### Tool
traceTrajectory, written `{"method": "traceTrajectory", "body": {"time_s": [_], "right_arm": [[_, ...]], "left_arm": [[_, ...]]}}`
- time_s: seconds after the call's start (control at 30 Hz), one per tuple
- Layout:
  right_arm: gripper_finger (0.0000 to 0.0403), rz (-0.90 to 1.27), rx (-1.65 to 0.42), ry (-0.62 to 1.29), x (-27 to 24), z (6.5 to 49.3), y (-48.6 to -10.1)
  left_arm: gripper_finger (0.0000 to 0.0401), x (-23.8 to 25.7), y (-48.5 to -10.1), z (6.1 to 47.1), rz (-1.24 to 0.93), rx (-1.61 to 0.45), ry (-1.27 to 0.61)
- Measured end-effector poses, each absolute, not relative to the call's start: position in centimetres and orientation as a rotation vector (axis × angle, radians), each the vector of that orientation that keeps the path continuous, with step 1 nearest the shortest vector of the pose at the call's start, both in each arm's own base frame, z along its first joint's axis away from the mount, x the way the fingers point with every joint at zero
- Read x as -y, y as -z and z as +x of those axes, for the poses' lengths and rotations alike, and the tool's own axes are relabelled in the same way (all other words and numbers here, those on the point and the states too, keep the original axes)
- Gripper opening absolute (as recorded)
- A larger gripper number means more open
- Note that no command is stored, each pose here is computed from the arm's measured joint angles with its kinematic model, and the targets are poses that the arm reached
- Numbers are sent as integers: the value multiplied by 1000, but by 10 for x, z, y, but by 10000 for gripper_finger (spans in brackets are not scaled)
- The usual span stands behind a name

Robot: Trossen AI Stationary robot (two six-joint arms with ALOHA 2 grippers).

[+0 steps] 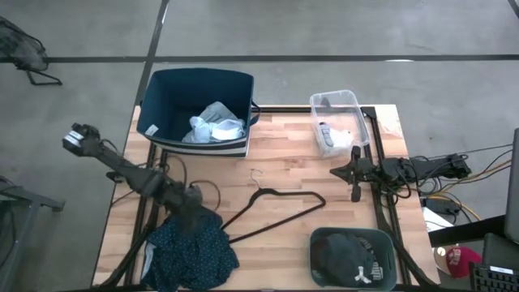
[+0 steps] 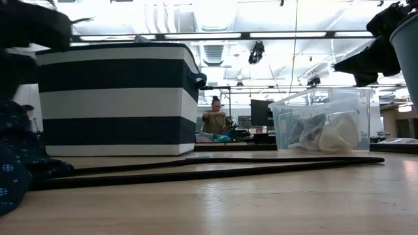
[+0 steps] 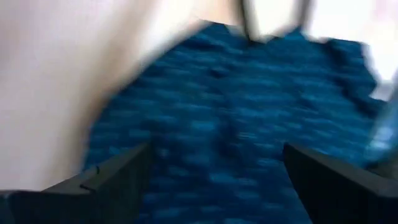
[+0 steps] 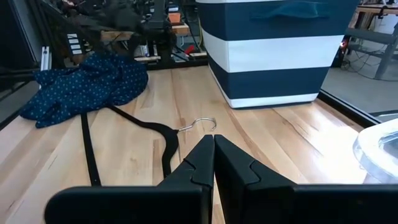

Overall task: Pick & Place Cloths
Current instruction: Put the blue patterned polo shirt into the laundry bin

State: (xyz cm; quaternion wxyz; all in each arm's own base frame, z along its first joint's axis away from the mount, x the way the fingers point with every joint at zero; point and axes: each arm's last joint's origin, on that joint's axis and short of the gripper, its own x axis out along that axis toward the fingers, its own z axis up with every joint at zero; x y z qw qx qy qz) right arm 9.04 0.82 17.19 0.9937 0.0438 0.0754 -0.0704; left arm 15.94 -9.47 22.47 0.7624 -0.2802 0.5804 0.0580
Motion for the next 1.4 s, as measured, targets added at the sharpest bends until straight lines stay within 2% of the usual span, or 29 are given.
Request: {"method": "traceTrajectory", "body": {"time_s": [0.27,0.5,0.83,0.93,1.0,1.1,1.2,1.37,1.4], "right_arm": [[9,87,-152,141,-8,90,-172],[9,87,-151,141,-8,90,-172],[9,88,-151,141,-8,90,-172],[8,87,-151,141,-8,90,-172],[8,87,-151,141,-8,90,-172],[8,87,-151,141,-8,90,-172],[8,87,-151,141,-8,90,-172],[8,87,-152,141,-8,90,-172],[8,87,-152,141,-8,90,-172]], "left_arm": [[362,141,-200,154,-671,-1294,-100],[362,178,-184,167,-686,-1187,18],[362,196,-139,176,-527,-1275,-5],[349,197,-128,178,-462,-1285,5],[326,198,-123,179,-423,-1284,0],[270,196,-118,182,-389,-1289,-5],[192,192,-118,185,-358,-1285,7],[36,183,-130,190,-321,-1248,69],[22,181,-135,190,-322,-1241,81]]}}
